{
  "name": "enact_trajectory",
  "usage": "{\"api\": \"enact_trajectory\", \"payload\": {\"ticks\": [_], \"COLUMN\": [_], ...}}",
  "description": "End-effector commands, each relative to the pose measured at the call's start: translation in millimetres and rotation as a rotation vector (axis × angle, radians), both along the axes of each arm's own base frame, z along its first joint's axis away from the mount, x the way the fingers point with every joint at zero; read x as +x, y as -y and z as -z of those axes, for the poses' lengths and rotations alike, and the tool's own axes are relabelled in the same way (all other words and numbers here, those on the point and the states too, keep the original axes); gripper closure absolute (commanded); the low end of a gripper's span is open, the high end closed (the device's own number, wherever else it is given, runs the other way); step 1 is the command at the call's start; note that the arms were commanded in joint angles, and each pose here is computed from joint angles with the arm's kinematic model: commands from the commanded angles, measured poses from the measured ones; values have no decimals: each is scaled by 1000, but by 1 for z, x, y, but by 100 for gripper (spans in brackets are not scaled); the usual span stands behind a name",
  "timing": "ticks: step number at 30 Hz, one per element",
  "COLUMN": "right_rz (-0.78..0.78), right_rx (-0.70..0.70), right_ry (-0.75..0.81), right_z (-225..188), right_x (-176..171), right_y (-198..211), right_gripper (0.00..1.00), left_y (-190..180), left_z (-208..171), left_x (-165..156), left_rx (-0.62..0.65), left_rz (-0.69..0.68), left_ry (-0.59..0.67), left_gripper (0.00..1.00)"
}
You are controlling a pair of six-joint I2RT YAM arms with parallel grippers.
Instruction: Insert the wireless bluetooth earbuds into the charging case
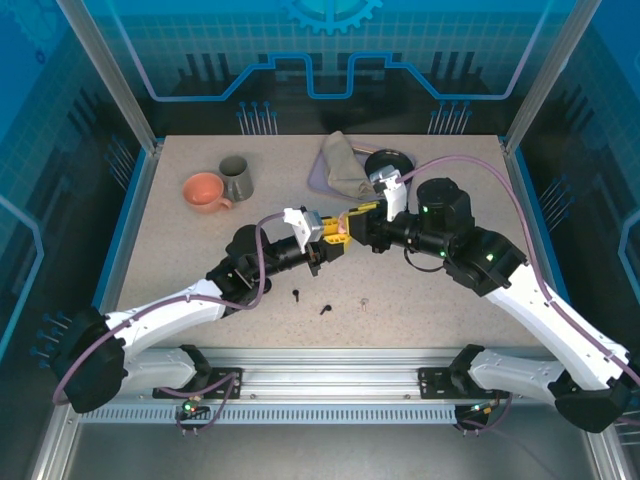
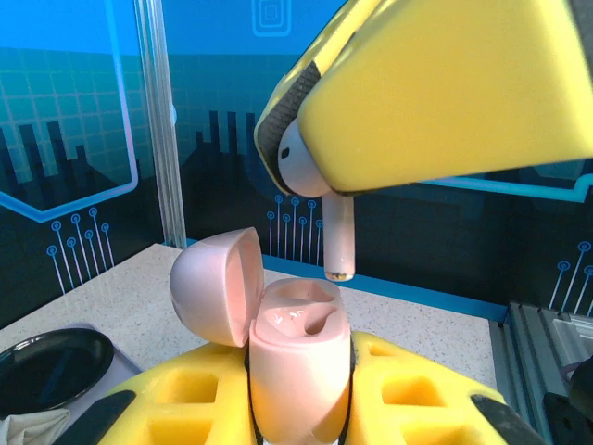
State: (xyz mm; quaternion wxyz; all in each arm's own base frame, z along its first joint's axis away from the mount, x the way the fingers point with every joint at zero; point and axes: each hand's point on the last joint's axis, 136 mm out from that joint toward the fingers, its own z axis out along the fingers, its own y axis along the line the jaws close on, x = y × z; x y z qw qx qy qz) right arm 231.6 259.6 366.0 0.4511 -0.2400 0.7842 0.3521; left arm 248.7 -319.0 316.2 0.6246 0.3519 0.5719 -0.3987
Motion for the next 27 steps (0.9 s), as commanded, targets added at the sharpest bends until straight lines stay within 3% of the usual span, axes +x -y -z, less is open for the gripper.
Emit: {"api": "enact_trajectory", "payload": {"ticks": [1, 27], "right_rz": [8, -11], "right_rx": [-39, -117], "right_ry": [23, -19], "right_z": [-5, 17], "right_x": [-2, -5], "right_y": [2, -3], "right_gripper": [76, 76], "left_y": [-1, 0], "left_z": [-18, -16], "left_x": [-5, -3], "left_rx": [-28, -23], "left_rz": [1, -3], "left_ry": [70, 60], "left_gripper": [100, 100]}}
